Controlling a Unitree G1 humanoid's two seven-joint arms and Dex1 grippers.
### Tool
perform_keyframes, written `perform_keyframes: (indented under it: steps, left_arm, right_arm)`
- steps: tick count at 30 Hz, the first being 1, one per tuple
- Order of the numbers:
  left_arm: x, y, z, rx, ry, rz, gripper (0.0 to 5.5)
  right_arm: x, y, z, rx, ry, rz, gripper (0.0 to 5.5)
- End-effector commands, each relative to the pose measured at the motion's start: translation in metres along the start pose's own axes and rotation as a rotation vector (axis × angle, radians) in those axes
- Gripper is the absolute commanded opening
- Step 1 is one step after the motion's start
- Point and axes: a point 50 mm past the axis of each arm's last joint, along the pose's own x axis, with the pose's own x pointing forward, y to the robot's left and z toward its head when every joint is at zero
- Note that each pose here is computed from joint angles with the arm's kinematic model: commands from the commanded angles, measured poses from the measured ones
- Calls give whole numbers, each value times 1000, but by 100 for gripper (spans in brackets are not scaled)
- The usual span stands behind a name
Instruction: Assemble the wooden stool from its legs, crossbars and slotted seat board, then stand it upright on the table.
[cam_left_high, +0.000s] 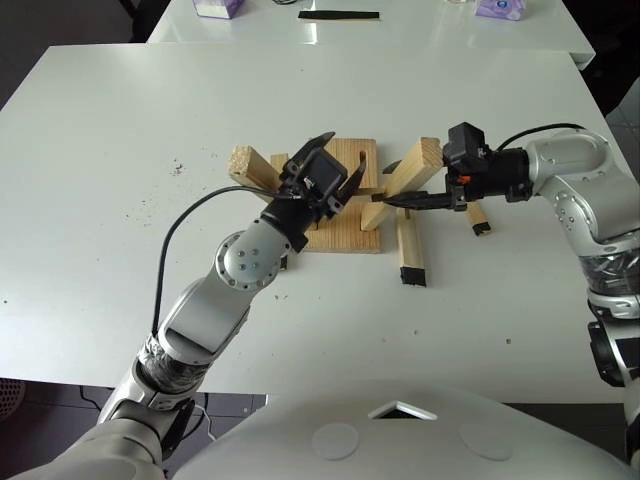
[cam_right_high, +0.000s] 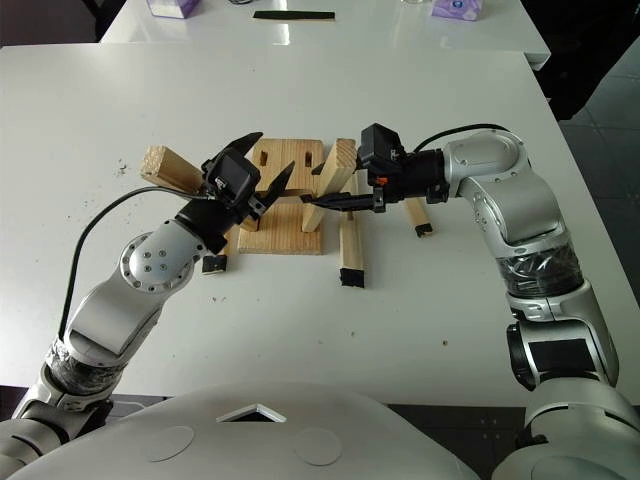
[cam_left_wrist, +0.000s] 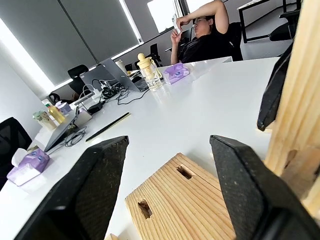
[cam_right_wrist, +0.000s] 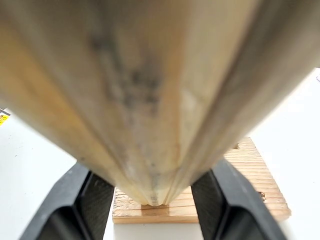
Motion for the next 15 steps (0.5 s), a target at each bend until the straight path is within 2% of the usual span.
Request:
perform_keyframes:
  steps: [1,9,15]
  left_arm:
    - [6,1,-15,67,32,35,304]
    - [10,-5,-33,96,34,92,304]
    - [12,-9,-34,40,25,68,304]
  right_arm:
    - [1,2,1,-16,42,59,204]
    - [3,1,6,-7,34,105,204]
    - [5,-3,4,-27,62,75,204]
